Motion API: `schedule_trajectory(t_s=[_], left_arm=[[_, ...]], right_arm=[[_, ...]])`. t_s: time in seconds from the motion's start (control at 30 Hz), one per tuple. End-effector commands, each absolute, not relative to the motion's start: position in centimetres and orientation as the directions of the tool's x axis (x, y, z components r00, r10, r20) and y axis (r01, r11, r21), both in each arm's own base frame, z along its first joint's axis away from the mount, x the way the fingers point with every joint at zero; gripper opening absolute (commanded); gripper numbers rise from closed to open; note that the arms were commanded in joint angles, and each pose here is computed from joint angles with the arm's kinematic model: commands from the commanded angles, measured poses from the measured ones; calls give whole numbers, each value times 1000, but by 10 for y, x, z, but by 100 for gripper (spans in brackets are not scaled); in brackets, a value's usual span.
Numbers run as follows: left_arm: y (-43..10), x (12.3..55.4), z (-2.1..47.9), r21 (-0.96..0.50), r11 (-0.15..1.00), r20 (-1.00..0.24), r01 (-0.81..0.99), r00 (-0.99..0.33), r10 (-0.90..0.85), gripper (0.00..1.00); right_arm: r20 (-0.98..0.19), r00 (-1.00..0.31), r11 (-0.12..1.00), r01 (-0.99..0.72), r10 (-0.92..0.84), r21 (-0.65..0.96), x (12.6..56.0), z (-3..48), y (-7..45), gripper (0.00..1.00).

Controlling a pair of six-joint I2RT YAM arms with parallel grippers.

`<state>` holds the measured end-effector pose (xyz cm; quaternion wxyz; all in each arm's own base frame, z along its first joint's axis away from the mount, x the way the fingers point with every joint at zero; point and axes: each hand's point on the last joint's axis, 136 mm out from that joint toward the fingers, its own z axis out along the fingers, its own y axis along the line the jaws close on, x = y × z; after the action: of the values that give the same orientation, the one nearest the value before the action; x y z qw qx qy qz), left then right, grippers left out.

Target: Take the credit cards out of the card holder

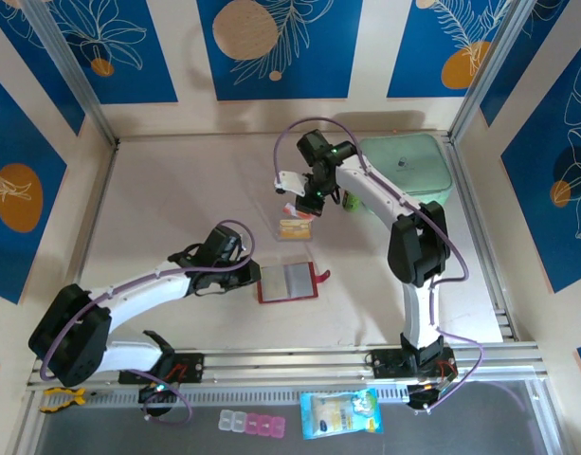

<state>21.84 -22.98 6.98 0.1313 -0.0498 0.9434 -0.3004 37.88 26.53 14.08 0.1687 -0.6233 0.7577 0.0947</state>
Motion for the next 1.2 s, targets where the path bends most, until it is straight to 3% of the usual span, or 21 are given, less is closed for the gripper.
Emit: schedule_trajectory(t_s=[0.0, 0.43, 0.6, 0.73, 1.17], left_arm=[[-221, 217, 68, -562, 826, -212, -38, -959, -189, 17], [-211, 215, 65, -548, 834, -208, -62, -956, -207, 17], [-210, 214, 62, -544, 836, -202, -67, -957, -208, 17], [-209, 215, 62, -546, 835, -201, -67, -957, -208, 17], [-217, 220, 60, -568, 821, -191, -59, -961, -200, 17]], right_arm=[[-377, -129, 152, -988, -917, -32, 379, 143, 268, 0], [-346, -121, 126, -992, -931, 6, 395, 118, 273, 2], [-325, -122, 124, -992, -938, 13, 396, 108, 272, 11], [-324, -129, 142, -990, -937, -19, 403, 111, 271, 18], [-394, -236, 294, -951, -888, -93, 420, 134, 274, 18]])
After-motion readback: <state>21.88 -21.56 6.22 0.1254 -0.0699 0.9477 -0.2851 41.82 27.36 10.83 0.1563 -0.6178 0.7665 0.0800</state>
